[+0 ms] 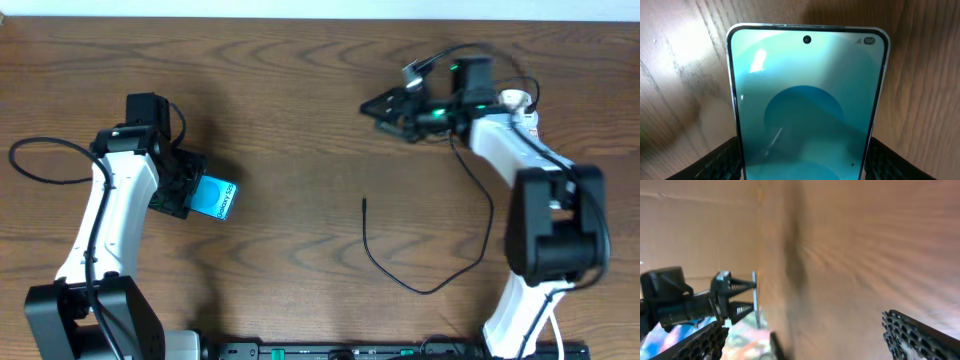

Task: Plug charger to phone and switch on socket
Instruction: 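Move the right gripper toward the phone held by the left gripper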

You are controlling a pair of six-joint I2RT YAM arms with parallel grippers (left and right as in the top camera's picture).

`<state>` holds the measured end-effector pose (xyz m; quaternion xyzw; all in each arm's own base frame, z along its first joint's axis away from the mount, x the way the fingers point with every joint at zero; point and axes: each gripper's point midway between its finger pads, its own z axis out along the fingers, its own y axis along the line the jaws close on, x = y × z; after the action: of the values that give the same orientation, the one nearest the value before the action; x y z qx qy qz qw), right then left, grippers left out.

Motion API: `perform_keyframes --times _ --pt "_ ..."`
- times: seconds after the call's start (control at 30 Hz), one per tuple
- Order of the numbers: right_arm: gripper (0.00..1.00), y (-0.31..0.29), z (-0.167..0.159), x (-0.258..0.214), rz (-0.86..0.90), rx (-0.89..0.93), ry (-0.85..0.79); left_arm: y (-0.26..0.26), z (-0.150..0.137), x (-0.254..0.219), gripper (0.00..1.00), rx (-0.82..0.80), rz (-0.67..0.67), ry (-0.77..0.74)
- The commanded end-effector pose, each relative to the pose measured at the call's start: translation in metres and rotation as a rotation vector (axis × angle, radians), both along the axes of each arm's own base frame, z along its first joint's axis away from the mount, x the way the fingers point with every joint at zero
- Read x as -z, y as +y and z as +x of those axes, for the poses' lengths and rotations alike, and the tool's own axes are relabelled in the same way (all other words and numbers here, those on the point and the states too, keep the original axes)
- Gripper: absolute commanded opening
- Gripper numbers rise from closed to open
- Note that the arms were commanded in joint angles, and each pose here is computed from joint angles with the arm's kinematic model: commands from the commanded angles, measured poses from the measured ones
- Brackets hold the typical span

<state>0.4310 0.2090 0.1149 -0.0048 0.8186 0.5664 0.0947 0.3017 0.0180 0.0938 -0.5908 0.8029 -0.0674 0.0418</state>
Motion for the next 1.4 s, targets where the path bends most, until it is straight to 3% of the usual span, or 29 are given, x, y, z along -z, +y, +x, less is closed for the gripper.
perform_keyframes --times 0.0,0.3,0.67,0.93,1.37 --pt "0.99 0.037 -0.020 -0.003 0.046 -0.098 0.046 -0.001 -0.001 0.000 0.07 -0.101 -0.010 0.011" --pt "0.99 0.117 -0.064 0.014 -0.070 -0.226 -0.009 -0.023 0.000 0.000 0.07 -0.175 -0.030 0.020" --pt "0.99 0.141 -0.085 0.016 -0.087 -0.272 0.004 -0.025 0.000 0.000 0.07 -0.303 -0.050 0.029" --pt "0.99 0.166 -0.100 -0.030 0.126 -0.410 -0.087 -0.026 0.000 0.000 0.07 -0.302 -0.056 0.029" --pt "0.99 0.191 -0.123 -0.036 0.146 -0.470 -0.108 -0.044 0.009 -0.004 0.07 -0.315 -0.172 0.007"
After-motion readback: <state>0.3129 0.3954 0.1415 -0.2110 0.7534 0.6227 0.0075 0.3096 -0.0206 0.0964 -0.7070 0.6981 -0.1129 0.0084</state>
